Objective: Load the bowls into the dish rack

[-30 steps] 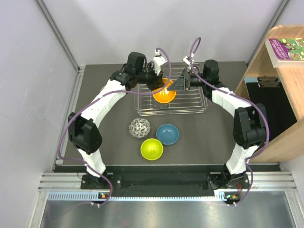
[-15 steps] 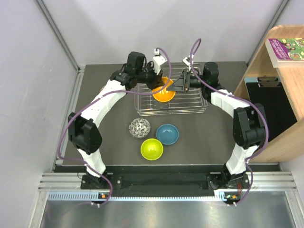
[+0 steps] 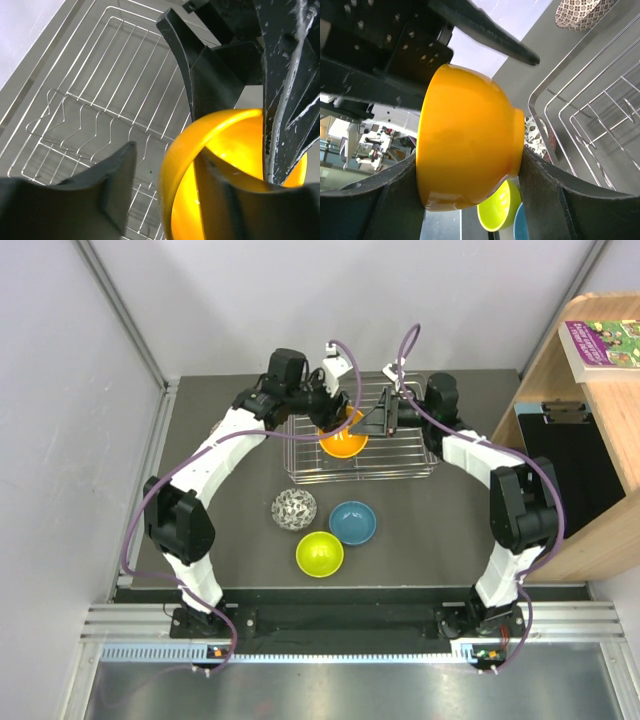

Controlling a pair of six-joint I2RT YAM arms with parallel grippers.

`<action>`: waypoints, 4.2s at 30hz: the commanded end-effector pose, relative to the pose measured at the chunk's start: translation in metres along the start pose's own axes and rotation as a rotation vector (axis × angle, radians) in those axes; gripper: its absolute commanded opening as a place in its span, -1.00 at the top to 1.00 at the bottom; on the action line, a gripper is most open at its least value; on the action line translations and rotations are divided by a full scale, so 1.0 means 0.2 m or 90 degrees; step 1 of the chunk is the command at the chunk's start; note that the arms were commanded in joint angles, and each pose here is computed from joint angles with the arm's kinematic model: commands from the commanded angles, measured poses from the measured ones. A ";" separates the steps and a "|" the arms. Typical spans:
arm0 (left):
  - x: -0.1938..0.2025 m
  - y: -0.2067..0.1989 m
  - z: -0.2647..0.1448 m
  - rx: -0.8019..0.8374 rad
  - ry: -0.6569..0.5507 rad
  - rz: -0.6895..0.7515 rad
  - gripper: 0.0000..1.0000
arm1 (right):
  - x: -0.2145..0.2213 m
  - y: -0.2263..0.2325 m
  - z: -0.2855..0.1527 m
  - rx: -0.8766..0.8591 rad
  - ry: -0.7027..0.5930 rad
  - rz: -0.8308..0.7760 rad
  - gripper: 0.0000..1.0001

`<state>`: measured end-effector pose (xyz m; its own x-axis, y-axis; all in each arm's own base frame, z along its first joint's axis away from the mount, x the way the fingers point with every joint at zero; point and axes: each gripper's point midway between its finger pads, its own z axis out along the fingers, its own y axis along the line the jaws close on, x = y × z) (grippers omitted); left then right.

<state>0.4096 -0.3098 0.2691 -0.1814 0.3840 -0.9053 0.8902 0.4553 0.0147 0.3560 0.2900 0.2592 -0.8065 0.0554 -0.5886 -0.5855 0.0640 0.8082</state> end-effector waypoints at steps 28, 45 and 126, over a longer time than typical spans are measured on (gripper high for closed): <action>0.09 0.26 -0.58 -0.121 -0.085 -0.124 -0.98 | -0.30 -0.26 -0.16 0.328 -0.055 -0.162 1.00; 0.73 0.43 -0.81 -0.222 -0.046 -0.297 -0.98 | -0.62 -0.48 -0.37 0.818 0.014 -0.410 1.00; 0.95 0.34 -1.03 -0.192 -0.119 -0.343 -0.98 | -0.67 -0.84 0.34 0.787 0.338 -1.001 1.00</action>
<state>0.3483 -0.0395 0.1750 -0.5281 -0.1139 -0.8415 0.4859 0.7721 -0.4095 0.5601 0.3188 0.1610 0.0761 -0.9404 -0.3316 -0.5571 0.2357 -0.7963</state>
